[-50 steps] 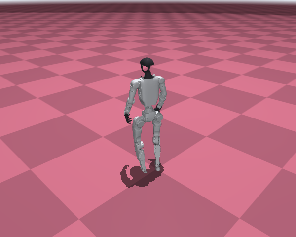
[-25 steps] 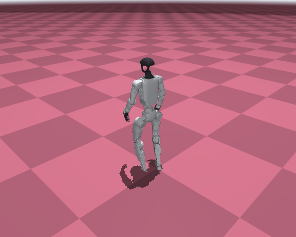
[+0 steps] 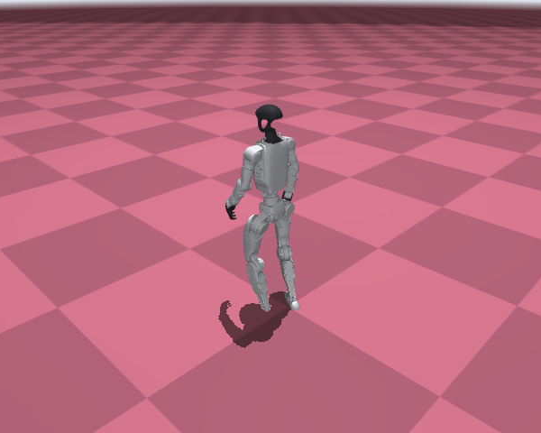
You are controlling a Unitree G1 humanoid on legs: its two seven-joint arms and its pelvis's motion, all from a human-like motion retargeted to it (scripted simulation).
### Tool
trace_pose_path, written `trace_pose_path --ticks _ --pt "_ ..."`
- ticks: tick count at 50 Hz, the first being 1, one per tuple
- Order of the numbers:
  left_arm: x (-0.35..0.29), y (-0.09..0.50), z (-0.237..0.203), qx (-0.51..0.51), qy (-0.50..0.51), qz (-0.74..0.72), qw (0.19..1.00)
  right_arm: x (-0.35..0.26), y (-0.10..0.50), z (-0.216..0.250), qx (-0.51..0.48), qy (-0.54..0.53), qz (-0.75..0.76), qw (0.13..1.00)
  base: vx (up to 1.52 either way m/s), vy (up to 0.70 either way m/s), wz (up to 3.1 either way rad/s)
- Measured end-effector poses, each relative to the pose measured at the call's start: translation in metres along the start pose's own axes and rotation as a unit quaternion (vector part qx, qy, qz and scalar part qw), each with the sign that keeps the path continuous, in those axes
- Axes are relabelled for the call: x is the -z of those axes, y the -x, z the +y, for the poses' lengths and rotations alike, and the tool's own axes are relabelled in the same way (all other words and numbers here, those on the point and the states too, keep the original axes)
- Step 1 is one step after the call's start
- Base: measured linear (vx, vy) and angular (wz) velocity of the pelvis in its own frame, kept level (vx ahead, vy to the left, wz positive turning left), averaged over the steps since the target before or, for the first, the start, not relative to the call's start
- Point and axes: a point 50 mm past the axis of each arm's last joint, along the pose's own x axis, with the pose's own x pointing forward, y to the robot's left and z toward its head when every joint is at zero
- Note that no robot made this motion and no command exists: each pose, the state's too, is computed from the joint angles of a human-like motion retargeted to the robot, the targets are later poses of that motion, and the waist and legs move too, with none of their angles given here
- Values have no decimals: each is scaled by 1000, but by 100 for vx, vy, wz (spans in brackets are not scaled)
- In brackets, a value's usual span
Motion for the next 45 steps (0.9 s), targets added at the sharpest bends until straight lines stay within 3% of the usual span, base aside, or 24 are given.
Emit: trace_pose_path --ticks 33,35,40,45 --pt "-14 -8 -21 5 36 -34 999 28 4 20 -15 -29 27 999 2 2 26" --pt "-12 -8 -23 4 37 -31 999 15 3 11 -2 -19 7 1000 2 2 28" --pt "66 27 0 -76 58 63 993 -104 20 -76 133 48 -163 976 2 3 30" --pt "32 25 15 -144 75 -29 986 -156 43 -102 212 50 -260 941 4 4 36"
